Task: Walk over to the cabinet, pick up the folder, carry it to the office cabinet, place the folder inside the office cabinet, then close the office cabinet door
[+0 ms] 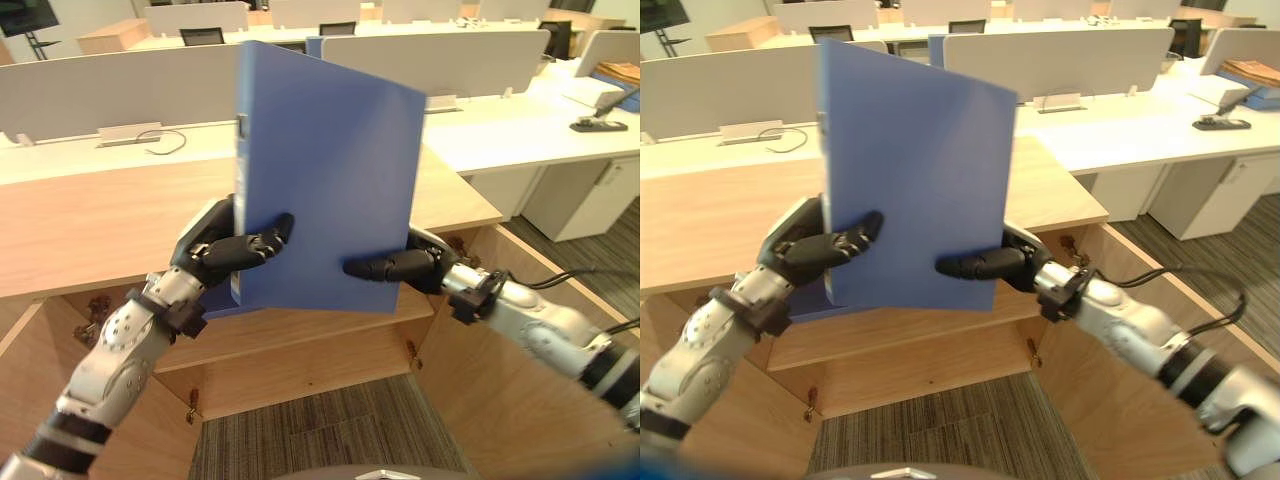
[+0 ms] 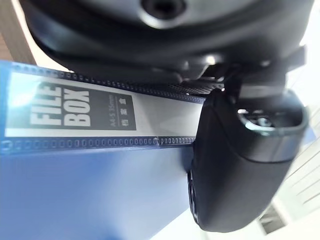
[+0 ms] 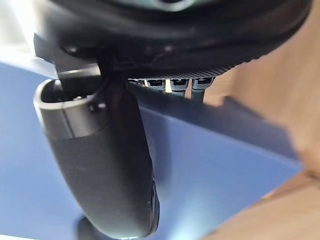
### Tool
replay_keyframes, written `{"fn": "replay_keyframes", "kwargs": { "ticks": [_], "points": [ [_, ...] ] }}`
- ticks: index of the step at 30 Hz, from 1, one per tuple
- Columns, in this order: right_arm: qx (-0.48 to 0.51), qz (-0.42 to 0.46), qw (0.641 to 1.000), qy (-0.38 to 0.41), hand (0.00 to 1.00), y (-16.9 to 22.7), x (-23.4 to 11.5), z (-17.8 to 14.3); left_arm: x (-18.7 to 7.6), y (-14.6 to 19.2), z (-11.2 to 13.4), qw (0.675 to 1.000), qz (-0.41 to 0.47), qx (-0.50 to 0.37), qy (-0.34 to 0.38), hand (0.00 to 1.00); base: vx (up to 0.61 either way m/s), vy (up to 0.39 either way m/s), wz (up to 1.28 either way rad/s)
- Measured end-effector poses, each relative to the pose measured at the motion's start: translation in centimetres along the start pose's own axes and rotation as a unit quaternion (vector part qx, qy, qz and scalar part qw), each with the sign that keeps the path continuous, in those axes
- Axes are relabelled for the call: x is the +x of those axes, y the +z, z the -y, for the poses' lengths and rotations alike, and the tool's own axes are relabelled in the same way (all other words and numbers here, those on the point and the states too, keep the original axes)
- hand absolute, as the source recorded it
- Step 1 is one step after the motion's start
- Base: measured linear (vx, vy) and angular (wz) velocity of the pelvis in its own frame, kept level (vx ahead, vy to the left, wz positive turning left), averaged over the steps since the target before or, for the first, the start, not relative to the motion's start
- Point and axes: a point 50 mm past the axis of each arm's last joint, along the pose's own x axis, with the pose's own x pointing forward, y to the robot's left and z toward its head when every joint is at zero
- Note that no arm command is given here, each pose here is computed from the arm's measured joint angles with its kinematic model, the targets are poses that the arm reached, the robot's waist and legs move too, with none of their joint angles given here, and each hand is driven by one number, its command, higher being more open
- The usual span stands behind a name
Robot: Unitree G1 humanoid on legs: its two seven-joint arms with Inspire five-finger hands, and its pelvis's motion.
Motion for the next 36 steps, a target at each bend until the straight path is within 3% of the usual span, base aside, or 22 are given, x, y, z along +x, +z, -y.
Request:
{"fn": "replay_keyframes", "kwargs": {
  "ticks": [1, 2, 5, 10, 13, 23, 27, 31, 36],
  "points": [
    [0.005, -0.035, 0.999, 0.014, 0.0, -1.1, -0.2, -0.2, 0.2, 0.0, 0.3, 0.999, -0.016, 0.011, -0.026, 0.0, 0.01, -0.006, 0.05],
    [0.028, -0.106, 0.993, 0.046, 0.0, -3.7, -0.4, -1.2, 0.0, -0.4, 0.7, 0.996, -0.05, 0.027, -0.071, 1.0, 0.0, 0.0, 0.0],
    [0.073, -0.164, 0.98, 0.086, 0.0, -6.9, -1.2, -2.7, -0.6, -1.5, 1.4, 0.989, -0.087, 0.026, -0.115, 1.0, 0.0, 0.0, 0.0],
    [0.055, -0.161, 0.98, 0.104, 0.0, -6.6, -1.4, -2.7, -1.2, -2.0, 1.4, 0.989, -0.094, 0.01, -0.115, 1.0, -0.01, -0.007, 0.02],
    [0.036, -0.15, 0.984, 0.09, 0.0, -6.5, -1.6, -2.3, -1.8, -2.5, 2.0, 0.986, -0.086, -0.002, -0.141, 1.0, 0.0, 0.0, 0.0],
    [-0.003, -0.047, 0.999, -0.021, 0.0, -5.2, -1.7, -0.6, -4.9, -6.6, 5.3, 0.979, -0.1, -0.119, -0.128, 1.0, 0.0, 0.0, 0.0],
    [-0.02, -0.015, 0.998, -0.051, 0.0, -4.5, -1.7, -0.2, -6.1, -8.1, 6.2, 0.977, -0.124, -0.125, -0.119, 1.0, 0.0, 0.0, 0.0],
    [-0.048, 0.009, 0.996, -0.072, 0.0, -4.0, -2.1, -0.4, -7.6, -10.4, 6.1, 0.974, -0.186, -0.09, -0.098, 1.0, 0.0, 0.0, 0.0],
    [-0.062, 0.095, 0.993, -0.042, 0.0, -1.8, -1.8, -2.6, -10.9, -14.5, 6.8, 0.942, -0.317, -0.042, -0.102, 1.0, 0.0, 0.0, 0.0]
  ]
}}
